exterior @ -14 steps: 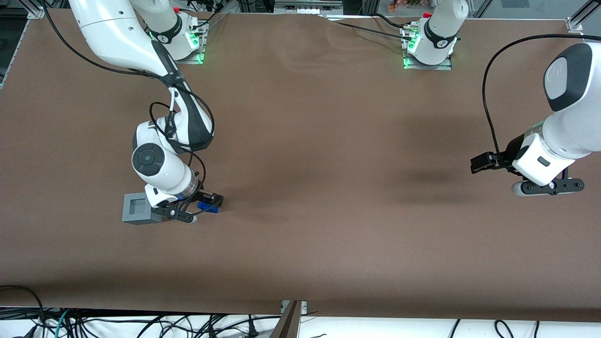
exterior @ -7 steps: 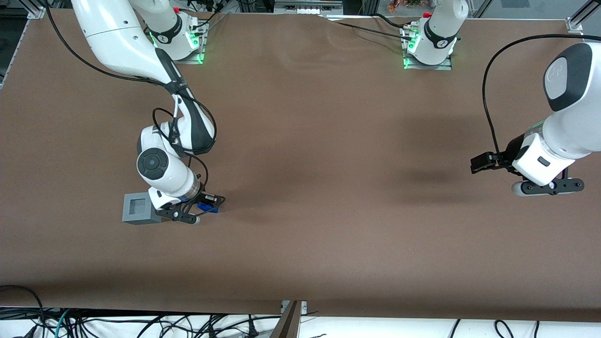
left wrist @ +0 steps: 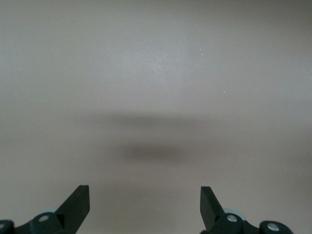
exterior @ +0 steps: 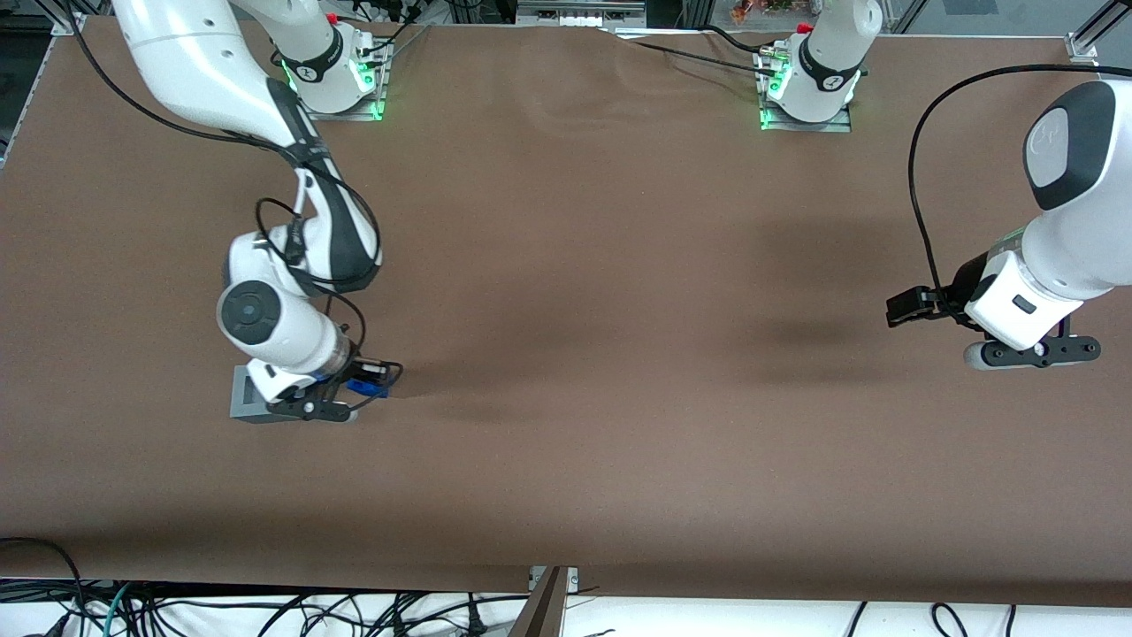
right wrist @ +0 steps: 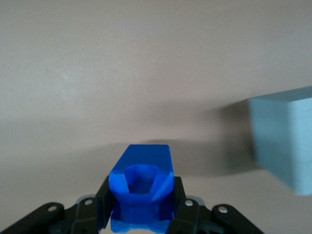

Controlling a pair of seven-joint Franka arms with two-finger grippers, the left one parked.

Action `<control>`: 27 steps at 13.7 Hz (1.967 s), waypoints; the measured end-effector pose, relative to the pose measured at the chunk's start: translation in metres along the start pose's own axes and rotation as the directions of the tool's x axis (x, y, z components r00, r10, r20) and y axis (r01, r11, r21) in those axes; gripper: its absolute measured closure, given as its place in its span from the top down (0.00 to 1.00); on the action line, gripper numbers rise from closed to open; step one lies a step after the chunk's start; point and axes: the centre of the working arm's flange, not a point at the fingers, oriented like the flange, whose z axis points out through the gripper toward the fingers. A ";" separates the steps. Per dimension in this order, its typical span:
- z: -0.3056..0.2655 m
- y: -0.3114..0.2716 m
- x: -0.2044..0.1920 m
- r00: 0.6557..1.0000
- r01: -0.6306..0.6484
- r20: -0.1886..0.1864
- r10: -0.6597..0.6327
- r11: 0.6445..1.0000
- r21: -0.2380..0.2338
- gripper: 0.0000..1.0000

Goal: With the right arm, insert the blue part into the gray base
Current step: 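Carry the blue part over the gray base's opening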

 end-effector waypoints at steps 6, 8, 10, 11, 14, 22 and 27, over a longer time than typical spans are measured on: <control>-0.054 0.104 0.009 0.984 0.177 0.034 -0.176 0.983 -0.043 0.50; -0.054 0.134 0.011 0.981 0.189 0.040 -0.188 0.981 -0.050 0.50; -0.052 0.163 0.012 0.983 0.182 0.041 -0.181 0.983 -0.014 0.50; -0.051 0.174 0.013 0.982 0.182 0.040 -0.182 0.983 0.006 0.50; -0.044 0.182 0.015 0.983 0.182 0.026 -0.183 0.983 0.018 0.50; -0.017 0.173 0.026 0.981 0.194 -0.021 -0.194 0.981 0.004 0.50; -0.017 0.165 0.026 0.983 0.183 -0.026 -0.183 0.983 0.004 0.50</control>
